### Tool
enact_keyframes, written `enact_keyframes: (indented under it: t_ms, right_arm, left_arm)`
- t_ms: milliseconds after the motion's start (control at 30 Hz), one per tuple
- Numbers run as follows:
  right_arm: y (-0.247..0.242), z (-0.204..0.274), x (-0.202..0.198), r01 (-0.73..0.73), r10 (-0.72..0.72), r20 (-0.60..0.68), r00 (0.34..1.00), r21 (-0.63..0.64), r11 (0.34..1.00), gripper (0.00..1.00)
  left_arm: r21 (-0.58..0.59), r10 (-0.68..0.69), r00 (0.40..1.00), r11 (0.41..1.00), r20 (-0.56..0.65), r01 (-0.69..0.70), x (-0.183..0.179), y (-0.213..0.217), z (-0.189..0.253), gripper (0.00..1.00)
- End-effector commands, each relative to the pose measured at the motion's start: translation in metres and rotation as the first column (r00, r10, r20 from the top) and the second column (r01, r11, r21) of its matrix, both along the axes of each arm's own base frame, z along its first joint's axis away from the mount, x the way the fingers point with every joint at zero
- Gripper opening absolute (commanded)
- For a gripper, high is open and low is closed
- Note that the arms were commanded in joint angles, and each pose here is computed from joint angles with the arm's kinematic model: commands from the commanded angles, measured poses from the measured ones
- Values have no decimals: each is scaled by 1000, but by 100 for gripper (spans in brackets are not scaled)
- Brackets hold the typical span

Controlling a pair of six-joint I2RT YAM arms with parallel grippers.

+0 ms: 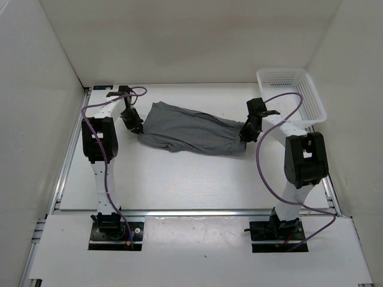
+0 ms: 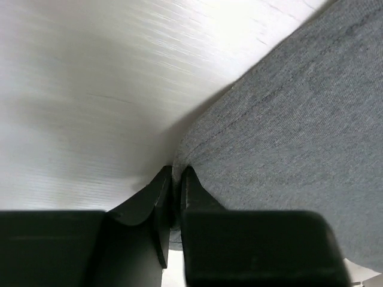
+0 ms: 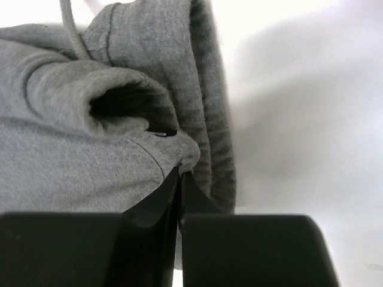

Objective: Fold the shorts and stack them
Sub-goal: Fold the shorts

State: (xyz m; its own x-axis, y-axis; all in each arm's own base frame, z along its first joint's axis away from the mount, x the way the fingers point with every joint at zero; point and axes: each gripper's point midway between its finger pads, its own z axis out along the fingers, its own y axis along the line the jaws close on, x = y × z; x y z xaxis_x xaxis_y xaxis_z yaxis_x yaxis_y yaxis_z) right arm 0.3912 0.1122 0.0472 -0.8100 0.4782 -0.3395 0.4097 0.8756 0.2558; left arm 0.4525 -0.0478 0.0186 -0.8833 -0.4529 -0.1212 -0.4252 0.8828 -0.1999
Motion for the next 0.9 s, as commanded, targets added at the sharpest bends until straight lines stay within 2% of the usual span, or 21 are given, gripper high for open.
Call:
enact_keyframes:
  t_ms: [0,67,100,133,167,200,233,300,400,500,533,567,600,633,667,700,767,833,867]
  right_arm:
    - [-26,15,-10,45,-39,47,998,-122,992,0]
    - [-29,12,-15,39,-35,31,999,-140,989,0]
    - [-30,3,-19,35,-35,0,999,-149,988,18]
    - [-29,-2,-22,28,-32,-24,999,-147,989,32]
    - [-28,-6,-24,22,-28,-39,999,-142,990,42]
    - [-28,-11,-25,30,-38,-51,998,-141,990,54]
    - [-25,-11,-25,25,-32,-55,998,-127,992,60]
    - [-20,-17,-24,22,-30,-76,997,-104,994,65]
    - [-13,-25,-22,8,-16,-100,995,-76,997,65]
    - [-4,-29,-16,-5,0,-109,994,-39,999,64]
    - [-2,-37,-19,-10,6,-133,991,-30,1000,60]
    - [2,-39,-16,-16,15,-124,992,-8,1000,56]
    - [6,-41,-15,-22,23,-126,992,9,1000,51]
    - [9,-47,-15,-39,42,-135,990,23,999,44]
    - [13,-50,-18,-58,65,-148,987,47,997,25]
    - [14,-46,-14,-59,65,-136,989,49,997,18]
    - [14,-46,-14,-68,73,-135,988,46,997,1]
    - [14,-41,-12,-79,84,-119,989,46,996,0]
    - [13,-37,-14,-89,93,-112,989,43,995,0]
  left_arm:
    - [1,-16,999,1000,51,16,13,-3,10,18]
    - [1,-16,998,1000,53,16,15,-3,9,29]
    - [1,-16,998,1000,53,16,15,-3,9,38]
    - [1,-16,998,1000,53,16,15,-3,9,46]
    - [-7,-18,998,1000,53,19,15,-4,9,59]
    - [-8,-18,998,1000,53,19,15,-4,9,64]
    - [-5,-27,998,1000,54,27,15,-4,9,69]
    - [-5,-27,999,1000,45,27,12,-4,7,72]
    - [-3,-36,999,999,37,36,9,-4,4,72]
    - [-15,-48,999,999,25,48,7,-10,-1,65]
    - [-24,-60,998,998,35,61,10,-16,3,61]
    - [-24,-60,998,998,23,61,8,-16,-3,48]
    - [-39,-72,997,997,24,73,10,-19,-5,41]
    - [-47,-74,997,996,33,76,12,-21,-2,29]
    - [-66,-78,997,995,21,79,11,-24,-6,18]
    - [-66,-78,997,995,21,79,11,-24,-6,10]
    - [-54,-75,997,996,31,77,8,-22,1,10]
    - [-12,-55,998,998,20,55,-2,-14,1,10]
    - [4,-52,997,999,54,51,-3,-11,16,10]
